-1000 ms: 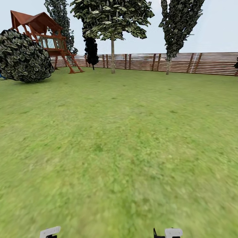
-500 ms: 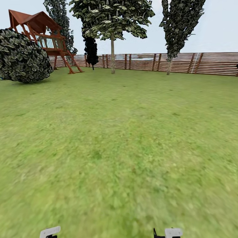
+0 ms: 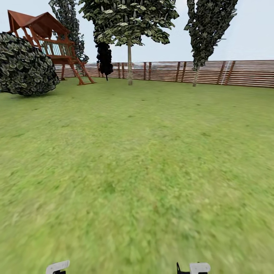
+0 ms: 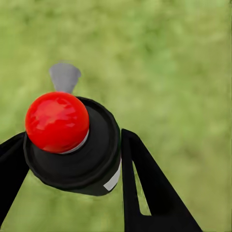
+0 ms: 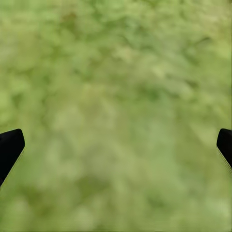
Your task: In the garden, pick up the pesticide atomizer on the floor and spray pesticide onto both trees until each tree trunk is fully covered.
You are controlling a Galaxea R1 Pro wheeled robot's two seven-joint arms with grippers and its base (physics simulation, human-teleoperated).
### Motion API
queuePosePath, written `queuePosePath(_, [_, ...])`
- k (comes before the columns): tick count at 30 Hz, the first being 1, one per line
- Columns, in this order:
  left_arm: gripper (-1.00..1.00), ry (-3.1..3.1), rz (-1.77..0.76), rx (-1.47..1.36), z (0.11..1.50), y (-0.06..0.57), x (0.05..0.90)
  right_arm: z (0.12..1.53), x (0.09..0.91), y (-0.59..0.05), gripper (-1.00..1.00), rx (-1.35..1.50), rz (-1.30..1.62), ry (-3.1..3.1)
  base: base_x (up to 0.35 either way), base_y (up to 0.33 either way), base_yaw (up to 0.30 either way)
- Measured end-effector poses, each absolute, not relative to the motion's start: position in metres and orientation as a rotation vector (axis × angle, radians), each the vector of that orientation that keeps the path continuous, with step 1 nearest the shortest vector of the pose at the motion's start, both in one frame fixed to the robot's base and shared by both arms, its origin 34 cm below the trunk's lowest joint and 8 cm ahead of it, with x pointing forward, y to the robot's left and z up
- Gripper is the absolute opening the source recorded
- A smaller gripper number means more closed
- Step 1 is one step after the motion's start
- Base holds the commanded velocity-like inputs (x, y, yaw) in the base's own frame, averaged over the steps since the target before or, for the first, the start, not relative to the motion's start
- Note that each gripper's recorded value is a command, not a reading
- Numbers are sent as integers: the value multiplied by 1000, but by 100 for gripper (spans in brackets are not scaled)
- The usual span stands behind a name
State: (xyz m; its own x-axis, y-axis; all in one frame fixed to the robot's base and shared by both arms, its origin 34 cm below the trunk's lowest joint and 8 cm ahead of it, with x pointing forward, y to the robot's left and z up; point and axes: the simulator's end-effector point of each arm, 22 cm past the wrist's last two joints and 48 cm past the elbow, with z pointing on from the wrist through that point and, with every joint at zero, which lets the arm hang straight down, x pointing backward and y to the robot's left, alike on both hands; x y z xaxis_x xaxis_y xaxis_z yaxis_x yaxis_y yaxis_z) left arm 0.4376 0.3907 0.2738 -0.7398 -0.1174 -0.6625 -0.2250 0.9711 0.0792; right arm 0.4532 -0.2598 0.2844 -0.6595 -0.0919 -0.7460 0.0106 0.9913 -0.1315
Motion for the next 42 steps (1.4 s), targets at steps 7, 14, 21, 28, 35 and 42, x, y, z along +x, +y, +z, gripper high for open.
queuePosePath(7, [-100, 2409, 200, -239, 274, 391, 438, 284, 453, -260, 100, -56, -157, 2286, 337, 0, 0])
queuePosePath(14, [-100, 2409, 200, -239, 274, 391, 438, 284, 453, -260, 100, -56, -157, 2286, 337, 0, 0])
queuePosePath(21, [-100, 2409, 200, -239, 274, 391, 438, 284, 453, -260, 100, -56, -157, 2286, 337, 0, 0])
queuePosePath(28, [-100, 2409, 200, -239, 274, 391, 438, 284, 453, -260, 100, -56, -157, 2286, 337, 0, 0])
queuePosePath(35, [-100, 2409, 200, -239, 274, 391, 438, 284, 453, -260, 100, -56, -157, 2286, 337, 0, 0])
queuePosePath(42, [-100, 2409, 200, -239, 274, 391, 438, 284, 453, -260, 100, -56, -156, 2286, 337, 0, 0])
